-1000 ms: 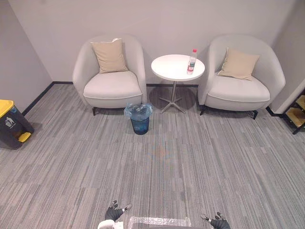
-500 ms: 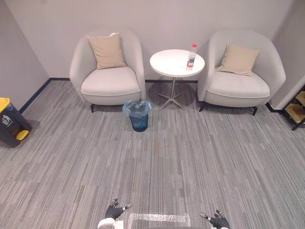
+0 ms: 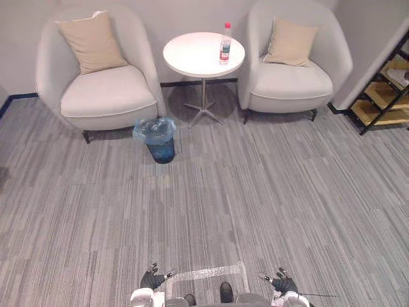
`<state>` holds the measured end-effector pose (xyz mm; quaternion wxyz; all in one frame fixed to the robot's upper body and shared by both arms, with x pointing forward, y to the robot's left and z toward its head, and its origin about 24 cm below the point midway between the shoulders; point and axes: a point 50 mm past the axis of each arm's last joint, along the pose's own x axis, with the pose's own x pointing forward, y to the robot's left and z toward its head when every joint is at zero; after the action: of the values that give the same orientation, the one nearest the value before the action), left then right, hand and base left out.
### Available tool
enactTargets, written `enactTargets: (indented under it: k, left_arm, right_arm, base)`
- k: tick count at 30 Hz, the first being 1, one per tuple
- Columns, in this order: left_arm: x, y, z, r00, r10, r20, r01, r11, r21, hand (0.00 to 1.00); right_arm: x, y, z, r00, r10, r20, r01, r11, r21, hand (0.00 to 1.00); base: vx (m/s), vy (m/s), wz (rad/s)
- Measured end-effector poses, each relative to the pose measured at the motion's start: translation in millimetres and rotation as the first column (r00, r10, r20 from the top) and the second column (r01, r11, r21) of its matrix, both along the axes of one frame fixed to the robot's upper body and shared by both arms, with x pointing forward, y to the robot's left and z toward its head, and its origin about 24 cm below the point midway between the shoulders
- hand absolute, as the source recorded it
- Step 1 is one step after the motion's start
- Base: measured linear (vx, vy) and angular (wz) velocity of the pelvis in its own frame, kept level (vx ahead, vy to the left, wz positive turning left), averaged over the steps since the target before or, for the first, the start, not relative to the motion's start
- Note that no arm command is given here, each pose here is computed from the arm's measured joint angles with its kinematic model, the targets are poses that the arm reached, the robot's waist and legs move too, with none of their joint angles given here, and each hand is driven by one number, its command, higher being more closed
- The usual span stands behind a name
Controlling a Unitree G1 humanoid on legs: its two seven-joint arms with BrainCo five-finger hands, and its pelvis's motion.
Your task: Gather rubbish on tea table into small bin, then transfer packed bag to large trash can.
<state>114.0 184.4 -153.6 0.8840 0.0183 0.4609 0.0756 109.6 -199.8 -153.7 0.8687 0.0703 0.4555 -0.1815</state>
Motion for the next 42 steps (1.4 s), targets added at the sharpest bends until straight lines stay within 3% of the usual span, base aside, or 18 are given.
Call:
enactTargets:
  k: [7,16,23,34,42]
  left_arm:
    - [13.0,2.5,6.9,0.995,0.079,0.067,-0.078,0.997,-0.017,0.00]
    - [21.3,-2.4,12.5,0.989,0.090,0.120,-0.087,0.996,-0.033,0.00]
    - [21.0,8.9,13.8,0.988,0.102,0.118,-0.101,0.995,-0.010,0.00]
    - [16.0,1.7,7.4,0.991,0.112,0.073,-0.110,0.993,-0.031,0.00]
    - [16.7,-5.2,8.9,0.973,0.212,0.094,-0.205,0.975,-0.082,0.00]
  right_arm:
    - [2.0,-0.8,3.3,0.999,-0.023,0.031,0.024,1.000,-0.008,0.00]
    - [6.5,-0.6,4.7,0.999,-0.034,0.040,0.035,0.999,-0.015,0.00]
    - [11.3,20.0,6.0,0.998,-0.003,0.070,0.000,1.000,0.031,0.00]
    - [15.7,11.8,6.7,0.996,-0.034,0.078,0.032,0.999,0.031,0.00]
    - [11.1,-6.4,8.5,0.997,-0.040,0.070,0.041,0.999,-0.016,0.00]
  base:
    - [0.21,-0.115,-0.06]
    - [0.26,0.120,-0.42]
    - [0.43,0.233,-0.56]
    - [0.40,-0.040,0.34]
    - [0.43,-0.230,0.29]
